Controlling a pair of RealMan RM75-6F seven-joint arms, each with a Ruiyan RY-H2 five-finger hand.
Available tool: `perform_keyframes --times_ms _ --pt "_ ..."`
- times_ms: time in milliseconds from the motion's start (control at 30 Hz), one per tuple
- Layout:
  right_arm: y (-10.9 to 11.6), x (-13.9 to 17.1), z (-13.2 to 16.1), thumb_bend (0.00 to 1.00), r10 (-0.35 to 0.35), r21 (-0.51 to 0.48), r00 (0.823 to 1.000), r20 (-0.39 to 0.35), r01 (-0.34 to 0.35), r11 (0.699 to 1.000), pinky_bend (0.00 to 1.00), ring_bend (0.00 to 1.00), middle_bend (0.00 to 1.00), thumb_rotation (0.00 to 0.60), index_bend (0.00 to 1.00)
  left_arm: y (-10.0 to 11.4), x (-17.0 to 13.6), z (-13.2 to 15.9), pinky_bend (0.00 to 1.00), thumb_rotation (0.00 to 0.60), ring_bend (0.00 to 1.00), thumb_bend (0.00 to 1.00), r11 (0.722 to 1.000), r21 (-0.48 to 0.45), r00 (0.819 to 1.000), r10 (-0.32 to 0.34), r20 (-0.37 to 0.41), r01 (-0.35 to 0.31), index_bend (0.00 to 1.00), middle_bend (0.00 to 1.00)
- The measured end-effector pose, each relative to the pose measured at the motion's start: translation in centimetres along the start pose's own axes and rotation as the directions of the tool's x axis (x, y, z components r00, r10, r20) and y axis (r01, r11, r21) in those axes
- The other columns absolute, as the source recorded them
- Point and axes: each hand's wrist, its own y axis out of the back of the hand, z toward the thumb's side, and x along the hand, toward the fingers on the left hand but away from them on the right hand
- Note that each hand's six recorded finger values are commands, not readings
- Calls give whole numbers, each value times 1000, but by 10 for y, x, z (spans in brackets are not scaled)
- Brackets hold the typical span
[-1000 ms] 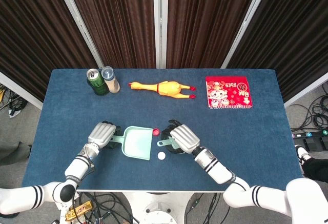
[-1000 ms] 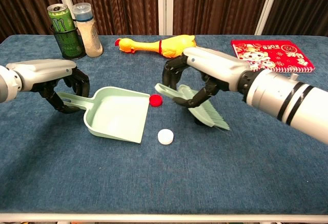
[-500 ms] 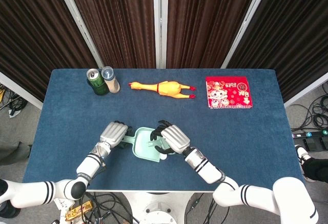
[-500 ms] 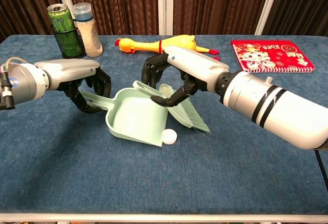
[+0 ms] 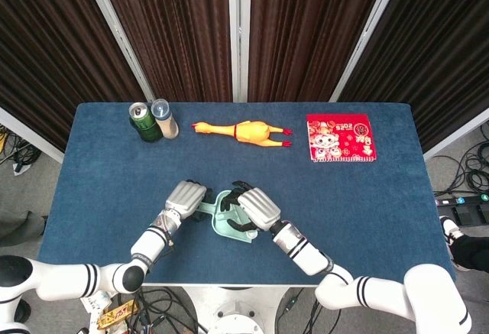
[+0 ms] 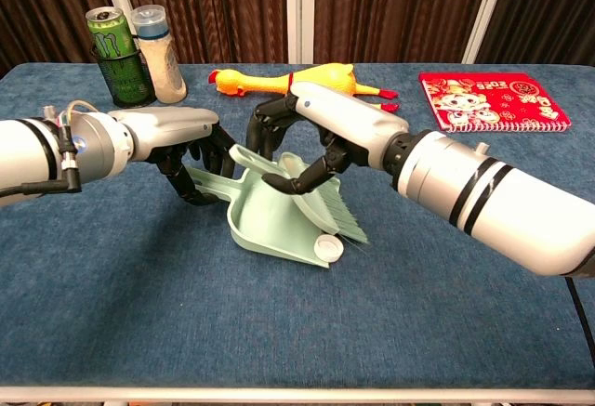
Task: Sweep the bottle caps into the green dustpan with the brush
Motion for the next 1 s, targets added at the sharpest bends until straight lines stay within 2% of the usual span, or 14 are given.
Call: perform_keyframes --times_ms 333,533,800,1000 --pt "-4 -12 19 614 -24 -76 999 -43 20 997 159 339 707 600 803 1 6 15 270 600 329 367 1000 -4 1000 -12 11 12 540 499" --pt "9 -6 21 615 -55 -57 996 -64 51 997 159 339 707 600 804 1 6 12 270 600 329 368 1000 1 1000 -17 2 17 540 499" --pt "36 33 9 614 -64 -23 997 -37 63 998 148 340 708 600 804 2 4 13 270 600 329 368 1000 10 1000 -21 16 21 540 499" --pt "28 69 -4 614 -34 -56 998 43 36 998 133 345 708 600 804 1 5 15 270 600 328 368 1000 23 1000 -17 14 17 541 499"
